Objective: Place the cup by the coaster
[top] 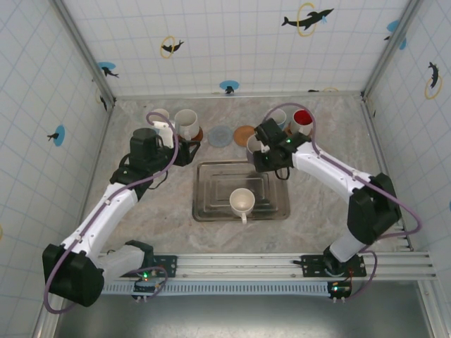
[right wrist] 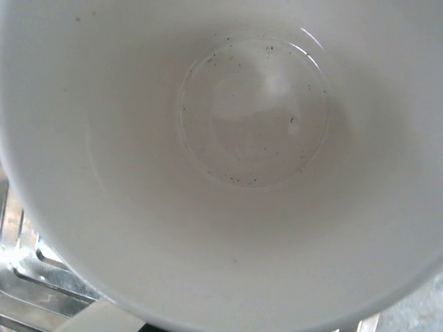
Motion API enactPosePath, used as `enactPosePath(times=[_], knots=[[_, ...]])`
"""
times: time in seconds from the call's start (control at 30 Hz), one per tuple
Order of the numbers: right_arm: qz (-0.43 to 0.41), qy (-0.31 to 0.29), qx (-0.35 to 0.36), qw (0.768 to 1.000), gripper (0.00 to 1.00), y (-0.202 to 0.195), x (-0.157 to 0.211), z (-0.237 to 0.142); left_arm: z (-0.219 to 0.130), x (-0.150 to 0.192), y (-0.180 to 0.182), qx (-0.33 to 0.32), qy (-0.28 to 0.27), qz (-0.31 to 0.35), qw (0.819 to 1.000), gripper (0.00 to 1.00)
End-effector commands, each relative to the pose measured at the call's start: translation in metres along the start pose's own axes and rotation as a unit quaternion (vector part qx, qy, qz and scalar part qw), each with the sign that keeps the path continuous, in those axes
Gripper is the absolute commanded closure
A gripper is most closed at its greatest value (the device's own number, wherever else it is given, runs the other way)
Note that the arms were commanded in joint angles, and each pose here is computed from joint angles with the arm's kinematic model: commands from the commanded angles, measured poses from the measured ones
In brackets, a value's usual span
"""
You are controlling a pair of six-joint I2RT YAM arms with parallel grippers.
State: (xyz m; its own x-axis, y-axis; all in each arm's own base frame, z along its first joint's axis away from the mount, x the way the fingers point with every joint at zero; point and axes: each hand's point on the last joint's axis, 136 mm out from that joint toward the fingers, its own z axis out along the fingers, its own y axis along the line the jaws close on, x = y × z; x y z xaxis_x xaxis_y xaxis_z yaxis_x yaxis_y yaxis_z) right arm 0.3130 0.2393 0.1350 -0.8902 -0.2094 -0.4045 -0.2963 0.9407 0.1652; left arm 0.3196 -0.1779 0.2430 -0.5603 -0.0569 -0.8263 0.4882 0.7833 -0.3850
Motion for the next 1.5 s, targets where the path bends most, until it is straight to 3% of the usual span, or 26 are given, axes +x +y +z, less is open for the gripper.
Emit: enactPosePath(times=[0.0,0.83,1.47], knots=[[-0.029,-0.036,-0.025,0.999,1.0,0.014,-0.04,-0.01,0.001,-0.001,0.0,-0.005,0.006,0.013,1.0,0.4],[-0.029,-0.016,-0.018,0.999,1.0,0.009,-0.116,0.036,0.003,0.007,0.012,-0.035,0.022,0.024,0.999,0.39],[-0.019,0.005,-0.007,1.0,1.0,-0.007,-0.133,0.074,0.008,0.012,0.018,-0.046,0.037,0.025,0.998,0.39]])
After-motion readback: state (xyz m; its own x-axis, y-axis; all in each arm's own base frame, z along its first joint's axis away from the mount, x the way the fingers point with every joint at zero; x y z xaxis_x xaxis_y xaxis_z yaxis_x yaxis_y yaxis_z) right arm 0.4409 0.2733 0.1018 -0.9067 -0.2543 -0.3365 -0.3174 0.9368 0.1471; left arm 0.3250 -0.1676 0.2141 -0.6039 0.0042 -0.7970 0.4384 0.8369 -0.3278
